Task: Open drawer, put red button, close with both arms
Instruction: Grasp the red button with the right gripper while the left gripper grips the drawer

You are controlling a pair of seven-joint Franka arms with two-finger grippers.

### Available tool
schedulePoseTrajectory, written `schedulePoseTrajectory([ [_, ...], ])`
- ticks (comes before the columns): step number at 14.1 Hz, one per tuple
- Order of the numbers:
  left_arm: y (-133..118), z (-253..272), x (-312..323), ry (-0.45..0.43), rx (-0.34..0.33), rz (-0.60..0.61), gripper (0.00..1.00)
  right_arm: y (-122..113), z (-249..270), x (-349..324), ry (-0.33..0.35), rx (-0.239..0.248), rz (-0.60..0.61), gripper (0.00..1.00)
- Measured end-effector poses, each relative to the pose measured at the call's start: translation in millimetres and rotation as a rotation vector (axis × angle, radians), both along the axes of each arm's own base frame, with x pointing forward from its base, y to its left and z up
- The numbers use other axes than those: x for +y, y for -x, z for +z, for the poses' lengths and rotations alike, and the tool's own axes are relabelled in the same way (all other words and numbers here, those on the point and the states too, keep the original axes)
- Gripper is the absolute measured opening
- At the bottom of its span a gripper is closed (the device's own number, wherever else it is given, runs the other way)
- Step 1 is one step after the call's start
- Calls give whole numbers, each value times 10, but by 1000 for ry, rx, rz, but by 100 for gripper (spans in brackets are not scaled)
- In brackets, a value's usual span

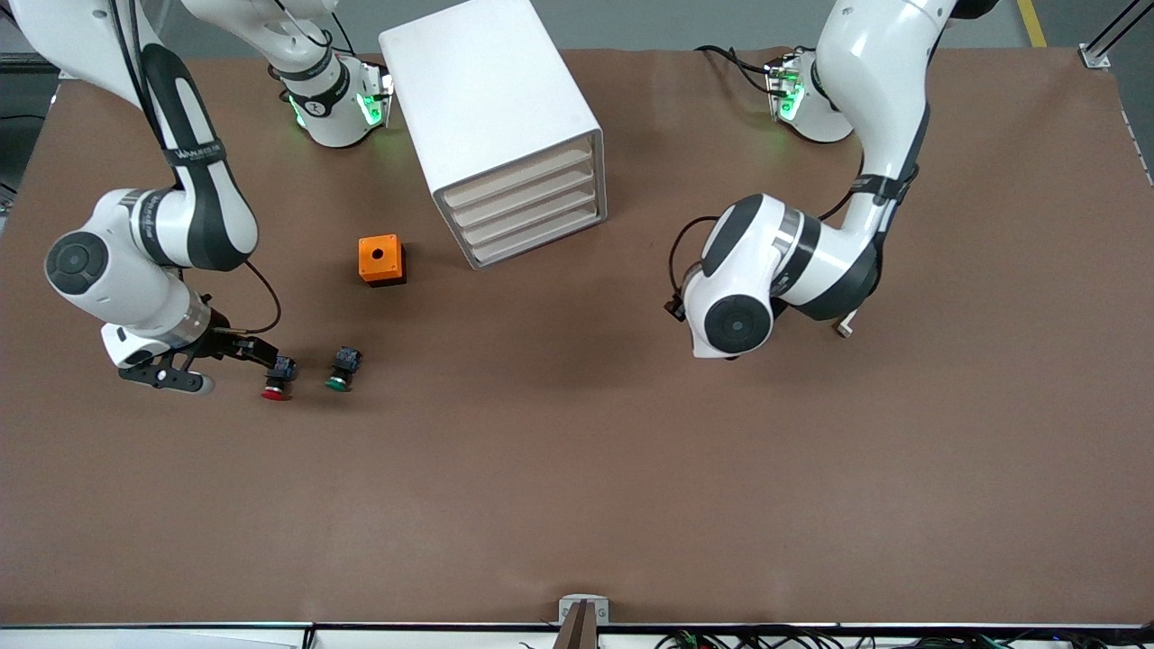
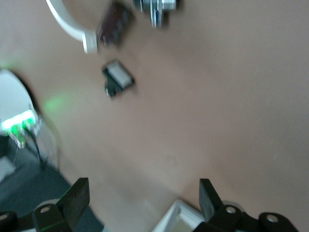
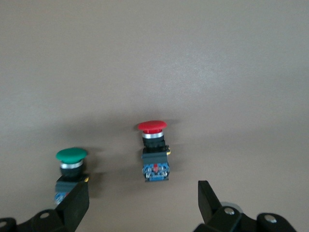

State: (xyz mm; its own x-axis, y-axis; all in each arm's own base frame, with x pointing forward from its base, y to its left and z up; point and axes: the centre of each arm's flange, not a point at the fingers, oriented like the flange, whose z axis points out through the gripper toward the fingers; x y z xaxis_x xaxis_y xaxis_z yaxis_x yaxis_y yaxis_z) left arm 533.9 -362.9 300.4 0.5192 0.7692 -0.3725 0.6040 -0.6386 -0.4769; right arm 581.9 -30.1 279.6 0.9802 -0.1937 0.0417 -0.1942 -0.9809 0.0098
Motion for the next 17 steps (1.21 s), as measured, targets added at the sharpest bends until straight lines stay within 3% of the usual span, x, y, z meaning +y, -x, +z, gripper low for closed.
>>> schedulePoseTrajectory([
  [6,20,-133,-193,18,209,357,100,14,-648,-23,11,32,-7,100],
  [17,97,-519,-560,-156,574,750,96,64,-974,-18,-2,65,-32,99],
])
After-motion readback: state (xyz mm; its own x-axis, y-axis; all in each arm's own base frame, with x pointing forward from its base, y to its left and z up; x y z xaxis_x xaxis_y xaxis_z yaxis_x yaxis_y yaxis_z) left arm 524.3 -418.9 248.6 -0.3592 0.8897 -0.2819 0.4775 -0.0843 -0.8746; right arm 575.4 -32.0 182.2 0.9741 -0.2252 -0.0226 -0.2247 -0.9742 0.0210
